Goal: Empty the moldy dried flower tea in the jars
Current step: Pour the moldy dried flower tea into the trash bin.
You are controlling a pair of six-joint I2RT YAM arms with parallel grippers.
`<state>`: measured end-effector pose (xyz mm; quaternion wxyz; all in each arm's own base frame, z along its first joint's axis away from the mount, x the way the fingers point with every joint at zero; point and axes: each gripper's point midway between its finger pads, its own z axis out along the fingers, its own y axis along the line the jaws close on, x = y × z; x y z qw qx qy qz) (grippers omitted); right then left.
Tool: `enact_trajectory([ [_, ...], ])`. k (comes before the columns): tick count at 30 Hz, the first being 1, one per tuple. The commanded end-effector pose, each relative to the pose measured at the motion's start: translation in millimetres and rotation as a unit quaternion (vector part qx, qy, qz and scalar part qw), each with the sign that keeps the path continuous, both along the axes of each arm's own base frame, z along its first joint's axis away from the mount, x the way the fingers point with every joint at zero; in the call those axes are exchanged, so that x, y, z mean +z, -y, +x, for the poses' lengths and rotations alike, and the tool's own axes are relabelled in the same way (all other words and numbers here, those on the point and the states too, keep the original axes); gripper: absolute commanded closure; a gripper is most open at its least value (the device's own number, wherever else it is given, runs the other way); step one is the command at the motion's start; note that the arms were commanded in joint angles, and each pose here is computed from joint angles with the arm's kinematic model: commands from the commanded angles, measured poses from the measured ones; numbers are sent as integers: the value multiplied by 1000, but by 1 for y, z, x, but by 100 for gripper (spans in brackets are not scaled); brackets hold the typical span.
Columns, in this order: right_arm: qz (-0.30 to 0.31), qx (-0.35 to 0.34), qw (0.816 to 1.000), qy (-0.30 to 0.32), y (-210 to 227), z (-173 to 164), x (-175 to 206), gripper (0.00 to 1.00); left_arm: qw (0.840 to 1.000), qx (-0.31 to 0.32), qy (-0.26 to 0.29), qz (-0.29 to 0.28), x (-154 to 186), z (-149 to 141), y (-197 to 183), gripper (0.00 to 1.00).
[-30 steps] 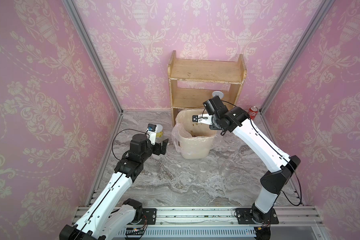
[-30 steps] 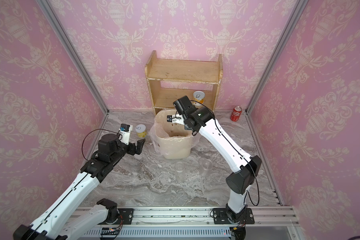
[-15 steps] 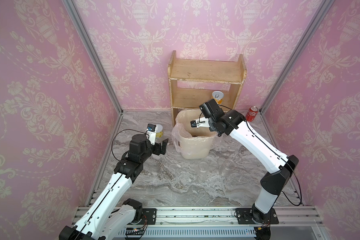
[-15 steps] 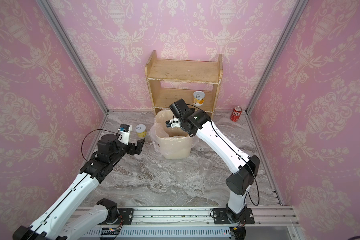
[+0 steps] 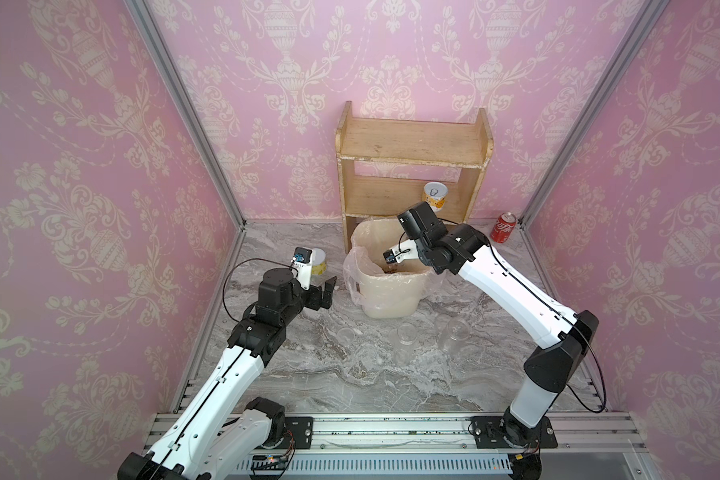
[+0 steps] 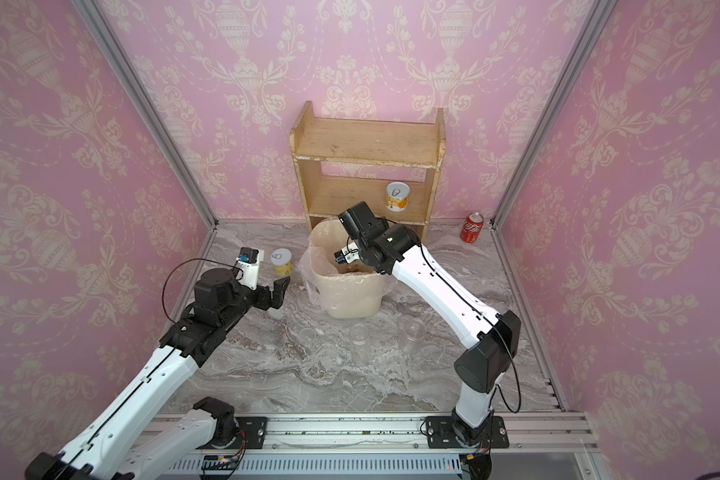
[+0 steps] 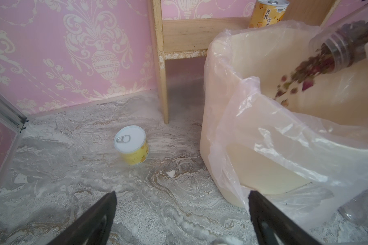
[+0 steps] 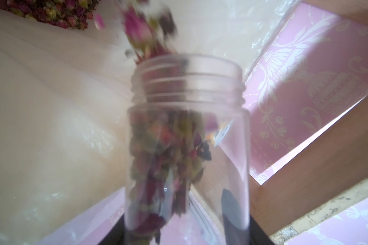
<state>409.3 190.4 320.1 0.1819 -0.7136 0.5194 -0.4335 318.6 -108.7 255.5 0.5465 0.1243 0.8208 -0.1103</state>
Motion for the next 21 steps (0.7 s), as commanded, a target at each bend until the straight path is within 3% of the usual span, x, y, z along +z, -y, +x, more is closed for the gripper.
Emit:
enact_trajectory([
  [1,-19,15,999,24,4,-5,19,100,1000,0,4,4,-2,-2,-2,1],
  [21,-59,35,998,8,-1,0,20,100,1000,-3,4,4,-3,-2,-2,1],
])
